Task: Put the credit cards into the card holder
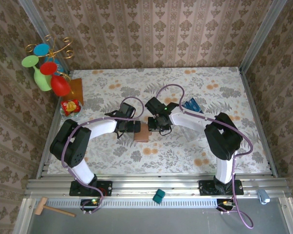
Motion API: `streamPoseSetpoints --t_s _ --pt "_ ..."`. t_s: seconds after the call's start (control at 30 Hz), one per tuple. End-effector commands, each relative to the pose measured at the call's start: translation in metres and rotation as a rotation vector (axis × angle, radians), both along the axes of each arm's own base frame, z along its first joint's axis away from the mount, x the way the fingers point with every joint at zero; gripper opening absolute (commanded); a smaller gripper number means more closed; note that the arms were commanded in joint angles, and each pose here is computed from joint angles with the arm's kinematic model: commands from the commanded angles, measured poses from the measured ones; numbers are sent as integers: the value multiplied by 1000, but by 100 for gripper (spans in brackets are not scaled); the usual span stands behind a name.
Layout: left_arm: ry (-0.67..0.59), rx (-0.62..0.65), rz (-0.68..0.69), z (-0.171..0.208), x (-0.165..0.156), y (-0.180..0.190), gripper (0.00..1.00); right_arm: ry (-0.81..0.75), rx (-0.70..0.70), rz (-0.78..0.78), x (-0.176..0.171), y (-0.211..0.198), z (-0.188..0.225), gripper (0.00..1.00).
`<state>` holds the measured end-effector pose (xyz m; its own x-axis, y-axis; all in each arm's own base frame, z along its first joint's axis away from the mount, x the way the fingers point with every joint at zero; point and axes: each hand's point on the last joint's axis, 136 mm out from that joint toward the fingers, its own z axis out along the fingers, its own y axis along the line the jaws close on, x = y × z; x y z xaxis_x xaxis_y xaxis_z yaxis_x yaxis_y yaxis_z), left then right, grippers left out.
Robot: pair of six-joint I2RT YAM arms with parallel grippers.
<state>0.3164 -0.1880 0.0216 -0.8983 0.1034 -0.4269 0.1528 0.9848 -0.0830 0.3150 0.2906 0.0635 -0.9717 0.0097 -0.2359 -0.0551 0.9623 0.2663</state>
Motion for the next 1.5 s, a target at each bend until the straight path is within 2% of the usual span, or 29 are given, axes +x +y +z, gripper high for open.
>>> streamPoseSetpoints --t_s 0.0,0.4,0.73,1.47 --pt "87 93 12 -32 -19 17 100 20 -46 5 -4 -5 -7 24" --pt "88 92 11 -33 -19 17 100 20 -17 9 -4 -1 -5 0" --pt "86 85 9 -32 -19 15 100 27 184 -10 8 41 3 0" --pt "91 82 7 -35 -21 14 100 80 216 -17 14 64 -18 0"
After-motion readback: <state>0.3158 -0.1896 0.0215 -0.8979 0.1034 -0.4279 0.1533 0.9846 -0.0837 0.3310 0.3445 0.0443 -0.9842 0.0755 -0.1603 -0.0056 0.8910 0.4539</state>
